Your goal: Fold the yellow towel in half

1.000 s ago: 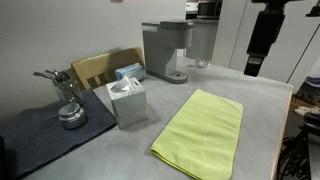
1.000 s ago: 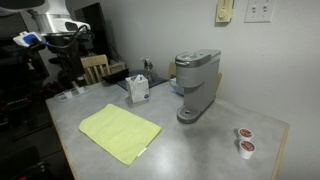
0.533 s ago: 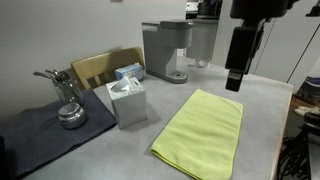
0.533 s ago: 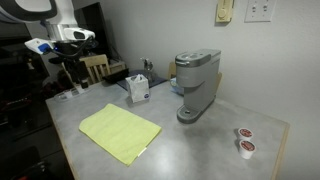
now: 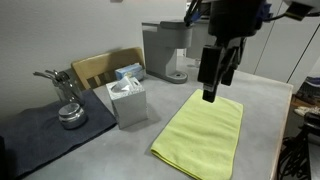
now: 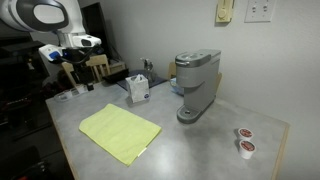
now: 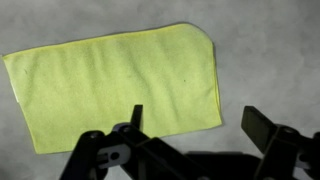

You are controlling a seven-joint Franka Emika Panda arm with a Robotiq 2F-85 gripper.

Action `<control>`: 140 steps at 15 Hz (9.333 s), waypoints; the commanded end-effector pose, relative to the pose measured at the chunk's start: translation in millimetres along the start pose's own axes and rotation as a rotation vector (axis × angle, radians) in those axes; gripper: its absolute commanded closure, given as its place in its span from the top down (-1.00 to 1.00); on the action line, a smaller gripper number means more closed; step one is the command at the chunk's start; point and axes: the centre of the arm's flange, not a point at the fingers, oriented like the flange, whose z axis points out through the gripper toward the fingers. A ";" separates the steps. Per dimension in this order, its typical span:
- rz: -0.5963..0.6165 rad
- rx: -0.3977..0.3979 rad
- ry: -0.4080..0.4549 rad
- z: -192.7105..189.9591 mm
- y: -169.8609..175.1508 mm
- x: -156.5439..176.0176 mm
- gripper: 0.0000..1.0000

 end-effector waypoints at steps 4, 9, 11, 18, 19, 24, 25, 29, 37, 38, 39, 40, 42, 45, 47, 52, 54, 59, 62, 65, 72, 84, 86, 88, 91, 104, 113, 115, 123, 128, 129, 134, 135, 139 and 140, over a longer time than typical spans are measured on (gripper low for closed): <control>0.037 0.006 -0.005 12.8 -2.7 9.3 1.00; 0.029 0.019 -0.016 19.4 -1.7 16.7 1.00; -0.006 0.030 -0.046 27.0 -4.2 24.3 1.00; -0.109 0.038 -0.105 61.1 -26.8 54.6 1.00; -0.120 0.034 -0.114 66.4 -32.0 59.2 1.00; -0.167 0.017 -0.150 87.0 -57.2 74.6 1.00; -0.175 0.014 -0.158 89.9 -61.5 76.4 1.00; -0.187 0.009 -0.185 100.7 -77.9 79.3 1.00; -0.131 -0.054 -0.207 123.1 -96.8 76.2 1.00; -0.120 -0.065 -0.211 126.5 -98.3 75.2 1.00; -0.114 -0.075 -0.218 130.3 -98.8 74.0 1.00; -0.107 -0.084 -0.227 133.8 -99.0 72.5 1.00; -0.095 -0.096 -0.244 141.8 -98.2 70.2 1.00; -0.102 -0.105 -0.270 154.2 -94.9 69.3 1.00; -0.110 -0.101 -0.294 163.1 -91.1 71.5 1.00; -0.095 -0.111 -0.324 177.8 -83.3 79.1 1.00; -0.086 -0.112 -0.329 181.6 -79.6 82.9 1.00; -0.064 -0.110 -0.329 182.4 -77.0 78.4 1.00; -0.057 -0.112 -0.325 181.7 -76.3 79.9 1.00; -0.056 -0.112 -0.332 187.8 -78.0 80.5 1.00; -0.081 -0.108 -0.344 199.6 -82.6 84.3 1.00; -0.095 -0.102 -0.344 208.8 -90.1 93.5 0.79; -0.095 -0.101 -0.342 208.4 -90.0 93.6 0.47; -0.095 -0.101 -0.342 208.3 -90.1 93.5 0.34; -0.095 -0.100 -0.342 208.4 -90.2 93.3 0.14; -0.093 -0.101 -0.337 207.0 -90.3 93.5 -0.98; -0.091 -0.113 -0.323 189.7 -88.9 80.6 -0.98; -0.094 -0.118 -0.321 184.9 -88.8 77.9 -0.98; -0.074 -0.137 -0.310 168.5 -70.7 69.2 -0.98; -0.058 -0.162 -0.298 158.6 -53.6 67.6 -0.98; -0.055 -0.167 -0.295 158.4 -50.3 67.8 -0.98; -0.050 -0.191 -0.286 154.2 -37.8 70.1 -0.98; -0.048 -0.194 -0.284 153.9 -35.1 71.0 -0.98; -0.037 -0.212 -0.276 150.2 -24.9 74.2 -0.98; -0.032 -0.216 -0.273 148.5 -21.3 74.8 -0.98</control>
